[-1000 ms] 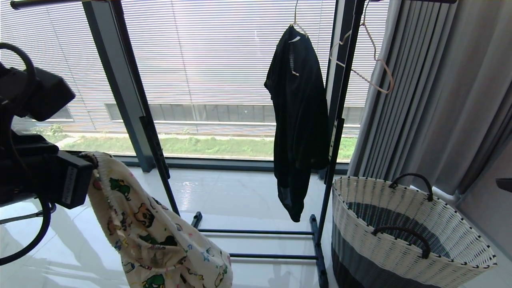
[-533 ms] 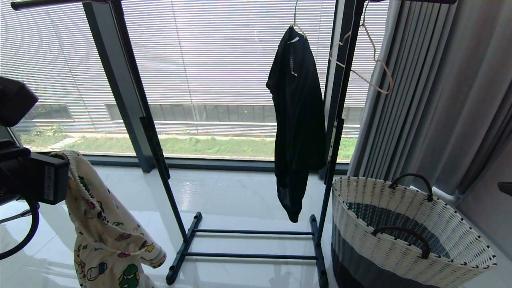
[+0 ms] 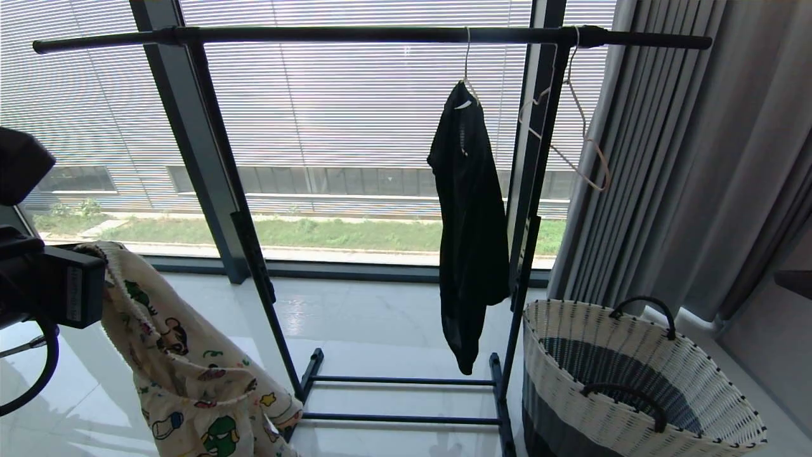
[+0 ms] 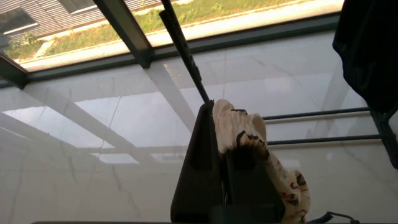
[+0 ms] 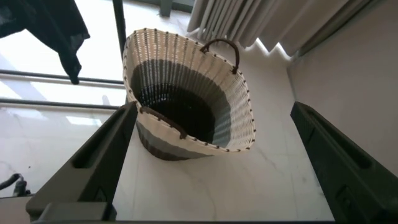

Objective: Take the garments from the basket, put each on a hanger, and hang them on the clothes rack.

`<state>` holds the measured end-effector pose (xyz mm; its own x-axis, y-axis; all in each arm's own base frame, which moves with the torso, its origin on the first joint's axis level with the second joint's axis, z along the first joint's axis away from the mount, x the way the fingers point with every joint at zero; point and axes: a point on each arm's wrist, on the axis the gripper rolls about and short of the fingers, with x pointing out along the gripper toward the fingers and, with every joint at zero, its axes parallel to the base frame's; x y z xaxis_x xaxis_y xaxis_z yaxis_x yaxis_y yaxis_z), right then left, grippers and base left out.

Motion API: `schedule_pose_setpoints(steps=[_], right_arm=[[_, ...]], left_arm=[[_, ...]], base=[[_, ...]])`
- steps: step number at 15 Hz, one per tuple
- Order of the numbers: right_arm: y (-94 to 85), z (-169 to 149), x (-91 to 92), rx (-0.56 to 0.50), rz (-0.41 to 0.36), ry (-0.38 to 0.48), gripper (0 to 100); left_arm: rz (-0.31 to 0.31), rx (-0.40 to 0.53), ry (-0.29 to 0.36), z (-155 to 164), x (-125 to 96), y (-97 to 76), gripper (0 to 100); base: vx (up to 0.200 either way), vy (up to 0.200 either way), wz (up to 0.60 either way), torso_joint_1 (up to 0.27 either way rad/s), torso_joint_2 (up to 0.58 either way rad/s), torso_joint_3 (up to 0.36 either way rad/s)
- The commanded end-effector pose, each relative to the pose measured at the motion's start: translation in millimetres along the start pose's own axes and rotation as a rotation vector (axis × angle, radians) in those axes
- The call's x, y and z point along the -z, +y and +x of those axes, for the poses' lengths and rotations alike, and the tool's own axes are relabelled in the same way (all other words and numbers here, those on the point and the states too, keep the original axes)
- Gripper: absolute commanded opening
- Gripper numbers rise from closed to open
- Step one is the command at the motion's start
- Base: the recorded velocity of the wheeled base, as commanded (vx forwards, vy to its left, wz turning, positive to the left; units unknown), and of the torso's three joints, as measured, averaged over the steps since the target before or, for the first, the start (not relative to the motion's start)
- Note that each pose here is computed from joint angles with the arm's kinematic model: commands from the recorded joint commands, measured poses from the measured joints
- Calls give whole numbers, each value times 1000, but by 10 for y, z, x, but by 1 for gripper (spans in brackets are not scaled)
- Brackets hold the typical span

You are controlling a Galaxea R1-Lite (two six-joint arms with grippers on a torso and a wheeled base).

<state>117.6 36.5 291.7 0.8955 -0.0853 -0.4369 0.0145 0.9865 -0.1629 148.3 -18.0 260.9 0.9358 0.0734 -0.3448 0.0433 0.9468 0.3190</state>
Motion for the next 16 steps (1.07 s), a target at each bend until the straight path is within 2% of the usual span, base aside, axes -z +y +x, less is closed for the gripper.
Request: schedule_pose_setpoints(steps=[1, 16], right_arm=[[11, 24, -9, 0, 3, -2, 100], [15, 58, -53, 5, 21, -34, 100]], left_arm=[[3, 3, 13, 10, 36, -12, 0], [3, 4, 5, -15, 36, -9, 0]], base=[[0, 0, 0, 168, -476, -290], [0, 0, 0, 210, -486, -278]])
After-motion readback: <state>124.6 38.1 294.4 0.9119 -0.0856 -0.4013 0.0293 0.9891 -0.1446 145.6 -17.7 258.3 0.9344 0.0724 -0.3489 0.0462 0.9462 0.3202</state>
